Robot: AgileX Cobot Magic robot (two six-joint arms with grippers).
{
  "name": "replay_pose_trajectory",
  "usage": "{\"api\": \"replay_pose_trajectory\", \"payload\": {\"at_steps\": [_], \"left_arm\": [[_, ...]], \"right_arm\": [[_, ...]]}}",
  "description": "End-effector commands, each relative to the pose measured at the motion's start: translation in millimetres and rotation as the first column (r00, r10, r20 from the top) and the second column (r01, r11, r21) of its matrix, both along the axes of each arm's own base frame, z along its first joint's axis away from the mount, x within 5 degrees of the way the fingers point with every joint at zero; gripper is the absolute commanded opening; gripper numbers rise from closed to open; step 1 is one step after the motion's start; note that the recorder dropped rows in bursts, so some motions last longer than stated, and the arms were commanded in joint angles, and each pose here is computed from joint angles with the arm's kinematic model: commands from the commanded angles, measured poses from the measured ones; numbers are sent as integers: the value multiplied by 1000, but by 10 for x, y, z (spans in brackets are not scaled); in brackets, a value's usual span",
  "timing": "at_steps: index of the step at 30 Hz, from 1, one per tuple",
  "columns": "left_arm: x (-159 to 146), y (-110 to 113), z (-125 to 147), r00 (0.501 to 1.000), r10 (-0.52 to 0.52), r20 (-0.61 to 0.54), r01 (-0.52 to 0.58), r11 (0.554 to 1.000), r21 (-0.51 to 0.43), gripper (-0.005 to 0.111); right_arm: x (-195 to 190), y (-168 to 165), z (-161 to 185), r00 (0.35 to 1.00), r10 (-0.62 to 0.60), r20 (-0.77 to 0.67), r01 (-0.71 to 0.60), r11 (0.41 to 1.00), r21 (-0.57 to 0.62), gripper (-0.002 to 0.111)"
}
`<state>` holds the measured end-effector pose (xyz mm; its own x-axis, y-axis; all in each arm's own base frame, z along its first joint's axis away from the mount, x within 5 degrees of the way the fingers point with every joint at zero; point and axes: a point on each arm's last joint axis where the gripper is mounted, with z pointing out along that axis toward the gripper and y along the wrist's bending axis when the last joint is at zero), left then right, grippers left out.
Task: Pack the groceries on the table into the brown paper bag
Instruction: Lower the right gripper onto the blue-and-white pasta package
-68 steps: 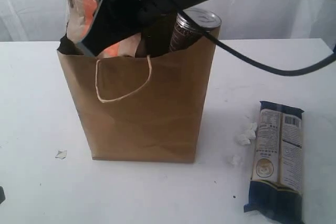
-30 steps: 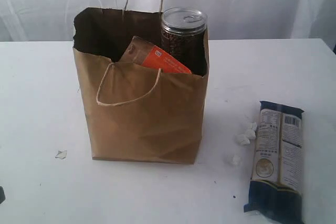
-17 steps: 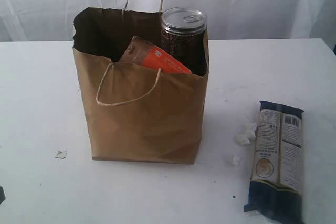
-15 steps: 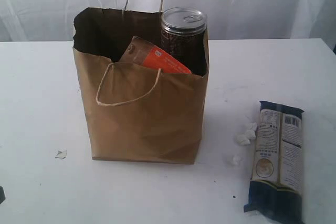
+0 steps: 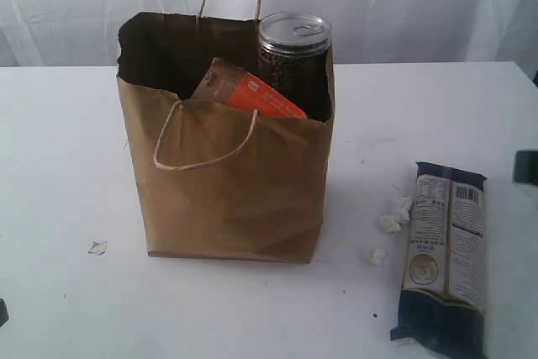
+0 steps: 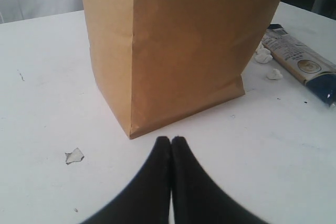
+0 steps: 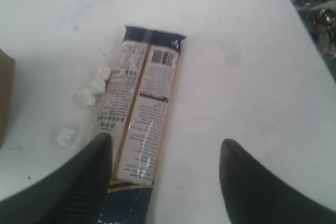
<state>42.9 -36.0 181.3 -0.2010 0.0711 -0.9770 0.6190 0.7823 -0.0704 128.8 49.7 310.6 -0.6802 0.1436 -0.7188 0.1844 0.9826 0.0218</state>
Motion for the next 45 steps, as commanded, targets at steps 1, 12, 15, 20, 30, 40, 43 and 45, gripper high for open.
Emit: {"api": "replay_pose_trajectory", "payload": {"at_steps": [1, 12, 15, 20, 30, 40, 43, 45], "left_arm": [[-4, 0, -11, 1000, -2, -6, 2, 1000, -6, 0], [-4, 0, -11, 1000, -2, -6, 2, 1000, -6, 0], [-4, 0, -11, 1000, -2, -6, 2, 1000, -6, 0], [-4, 0, -11, 1000, -2, -6, 2, 1000, -6, 0], [-4, 0, -11, 1000, -2, -6, 2, 1000, -6, 0], [-4, 0, -11, 1000, -2, -6, 2, 1000, -6, 0], [-4, 0, -11, 1000, -2, -6, 2, 1000, -6, 0], [-4, 0, -11, 1000, -2, -6, 2, 1000, -6, 0]], "right_arm": [[193, 140, -391, 998, 0, -70, 5, 997, 74, 67], [751, 277, -963, 971, -17, -240, 49, 991, 126, 72], [847, 285, -1085, 965, -22, -261, 58, 990, 131, 72], [941, 226, -1287, 942, -44, -332, 74, 994, 79, 74], [1078, 316, -1330, 966, 84, -245, -50, 989, 143, 76], [1087, 277, -1515, 939, 57, -339, -35, 997, 71, 93], [1095, 245, -1538, 935, 47, -351, -31, 998, 52, 93], [1107, 215, -1552, 934, 39, -355, -25, 999, 45, 93]]}}
